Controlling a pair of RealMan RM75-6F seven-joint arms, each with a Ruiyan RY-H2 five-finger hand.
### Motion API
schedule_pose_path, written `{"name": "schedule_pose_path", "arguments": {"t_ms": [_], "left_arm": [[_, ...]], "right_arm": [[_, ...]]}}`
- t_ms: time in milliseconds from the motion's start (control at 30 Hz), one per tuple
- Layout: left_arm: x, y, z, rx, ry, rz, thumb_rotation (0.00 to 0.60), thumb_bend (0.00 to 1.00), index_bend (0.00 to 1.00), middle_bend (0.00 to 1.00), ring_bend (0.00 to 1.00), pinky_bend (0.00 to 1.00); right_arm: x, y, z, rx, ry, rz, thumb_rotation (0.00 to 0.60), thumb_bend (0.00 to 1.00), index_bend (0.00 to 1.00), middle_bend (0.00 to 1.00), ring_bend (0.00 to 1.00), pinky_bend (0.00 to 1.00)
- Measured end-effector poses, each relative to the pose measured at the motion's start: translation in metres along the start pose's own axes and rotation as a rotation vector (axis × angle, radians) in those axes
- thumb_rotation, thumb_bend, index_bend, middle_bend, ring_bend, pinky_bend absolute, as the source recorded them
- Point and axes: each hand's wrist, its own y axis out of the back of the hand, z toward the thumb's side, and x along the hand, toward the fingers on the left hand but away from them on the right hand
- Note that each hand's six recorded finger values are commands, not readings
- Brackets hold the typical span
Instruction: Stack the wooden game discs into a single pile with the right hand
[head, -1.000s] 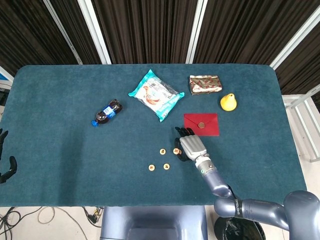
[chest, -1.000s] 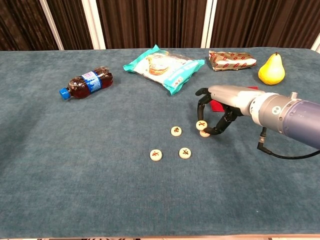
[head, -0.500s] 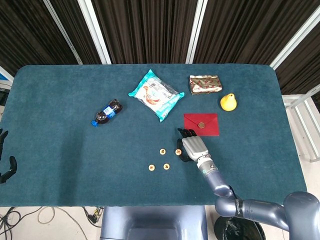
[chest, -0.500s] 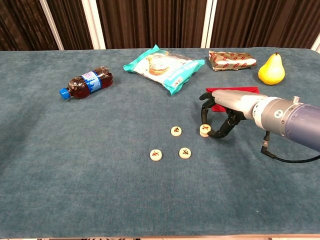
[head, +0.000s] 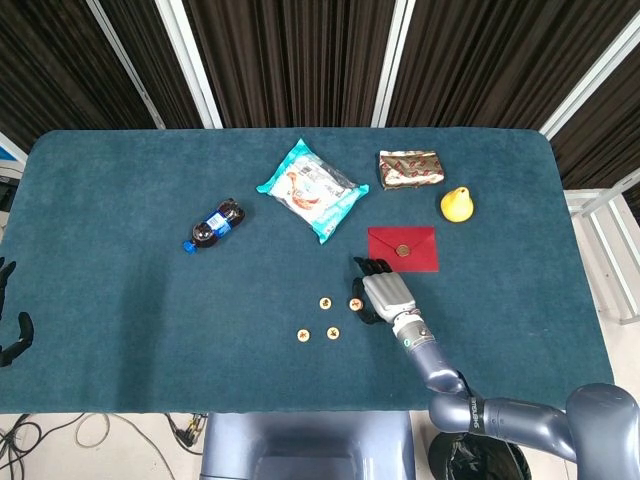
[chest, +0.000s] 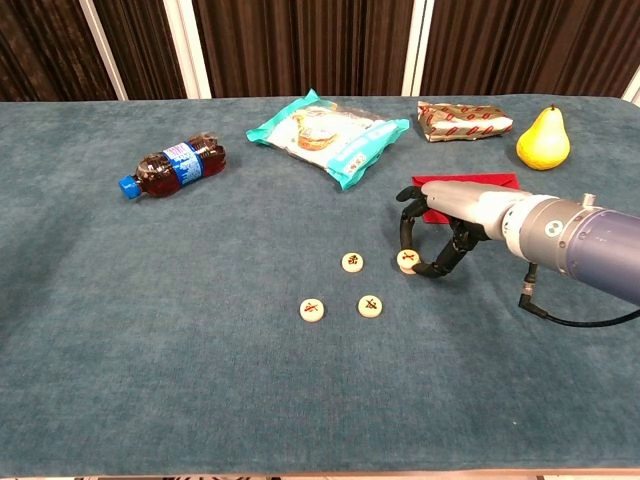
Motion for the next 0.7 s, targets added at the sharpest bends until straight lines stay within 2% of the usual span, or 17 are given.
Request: {"name": "schedule_pose_path", "arguments": {"t_ms": [700], "left_arm": [[0.0002,-0.0001,-0.0002,0.006,0.000,0.000,0.600,0.58,0.06,0.00,0.00,0.00]], "right_arm": [[-0.0005,0.0016,-0.0059,-0.017,-0.018,0.005,0.600,0.44,0.51,0.00,0.00,0.00]]}}
